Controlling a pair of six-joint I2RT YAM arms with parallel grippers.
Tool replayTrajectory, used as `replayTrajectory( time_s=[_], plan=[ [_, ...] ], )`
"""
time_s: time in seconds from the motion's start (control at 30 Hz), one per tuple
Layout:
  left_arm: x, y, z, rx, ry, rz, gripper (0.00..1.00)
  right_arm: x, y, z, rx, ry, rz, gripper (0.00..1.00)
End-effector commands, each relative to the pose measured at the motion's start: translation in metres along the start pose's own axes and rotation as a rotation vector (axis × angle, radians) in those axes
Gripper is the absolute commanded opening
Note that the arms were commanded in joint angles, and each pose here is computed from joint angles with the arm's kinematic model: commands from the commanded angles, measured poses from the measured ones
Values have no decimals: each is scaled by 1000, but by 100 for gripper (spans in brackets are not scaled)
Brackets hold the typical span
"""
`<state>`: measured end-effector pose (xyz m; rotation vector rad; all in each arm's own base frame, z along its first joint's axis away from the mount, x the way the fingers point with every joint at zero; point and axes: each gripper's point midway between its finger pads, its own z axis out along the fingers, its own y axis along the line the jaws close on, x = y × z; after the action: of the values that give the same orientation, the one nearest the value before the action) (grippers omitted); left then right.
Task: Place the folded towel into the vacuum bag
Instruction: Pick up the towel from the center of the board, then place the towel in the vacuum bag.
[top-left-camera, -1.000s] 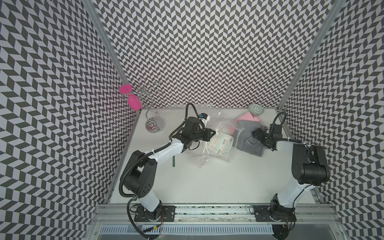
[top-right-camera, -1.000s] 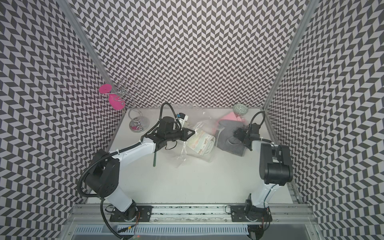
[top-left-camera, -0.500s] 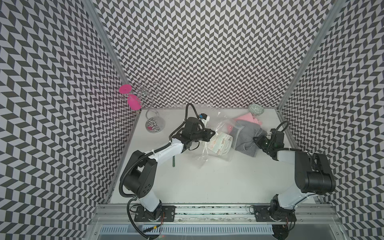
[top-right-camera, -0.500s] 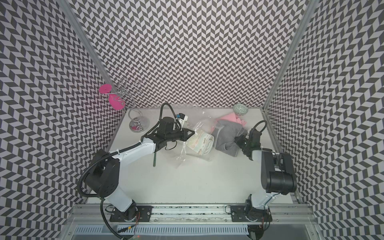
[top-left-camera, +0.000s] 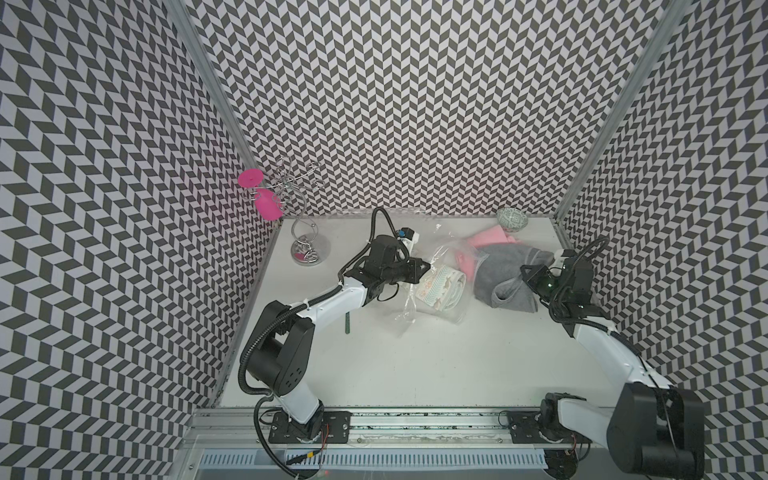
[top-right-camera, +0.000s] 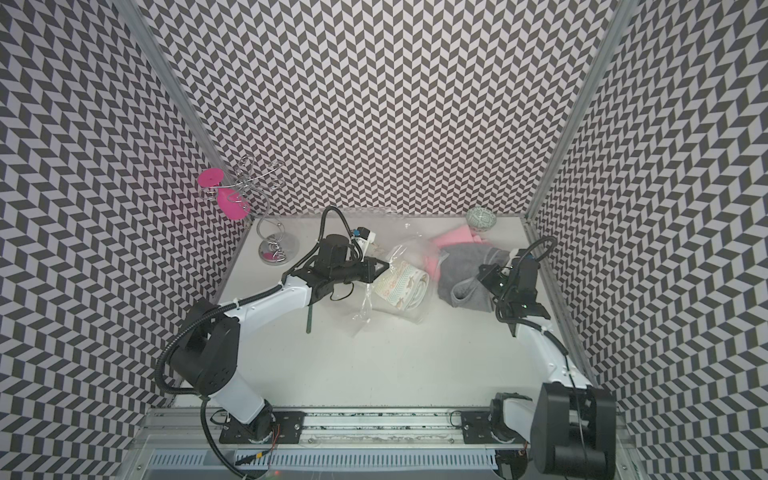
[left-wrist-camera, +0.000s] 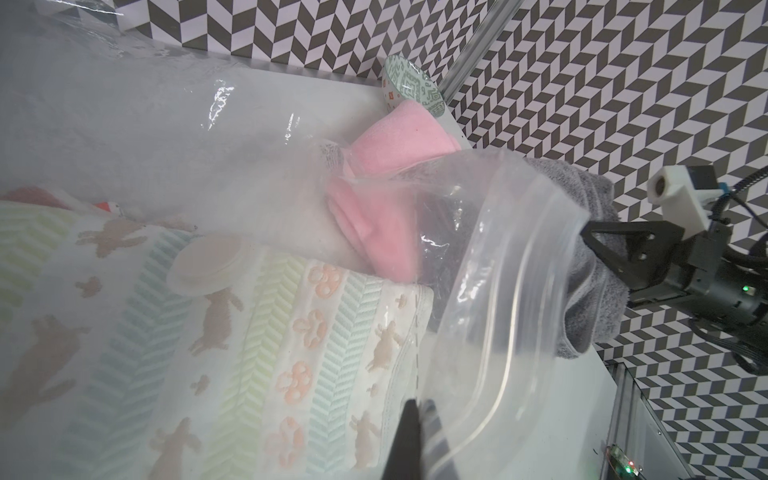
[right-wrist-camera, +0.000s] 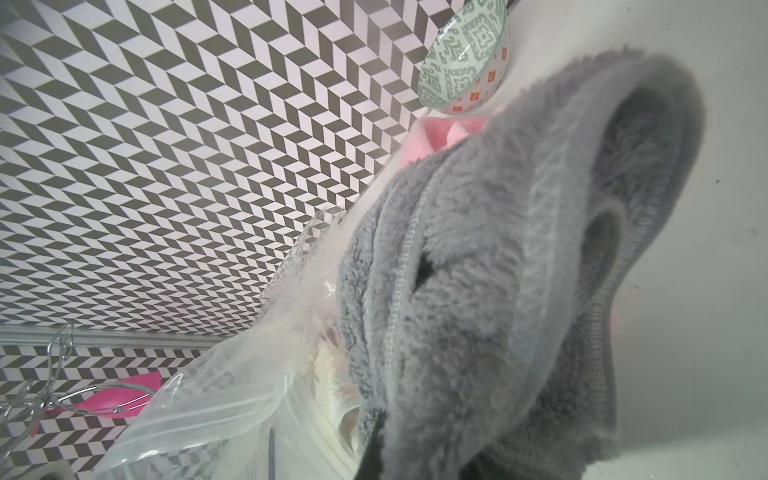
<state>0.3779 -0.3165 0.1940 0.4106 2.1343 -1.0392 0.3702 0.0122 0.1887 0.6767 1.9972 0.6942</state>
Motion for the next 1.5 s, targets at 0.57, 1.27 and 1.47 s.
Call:
replayTrajectory(
  time_s=[0.57, 1.27, 1.47],
  plan=[
    [-19, -6, 0, 21, -27, -15, 0, -11, 235, -155, -742, -182, -554, 0],
    [-71, -61, -34, 203, -119, 41, 0, 108, 134, -26, -424, 110, -476, 0],
    [-66, -77, -36, 245, -101, 72, 0, 121, 150, -22, -465, 138, -513, 0]
  ],
)
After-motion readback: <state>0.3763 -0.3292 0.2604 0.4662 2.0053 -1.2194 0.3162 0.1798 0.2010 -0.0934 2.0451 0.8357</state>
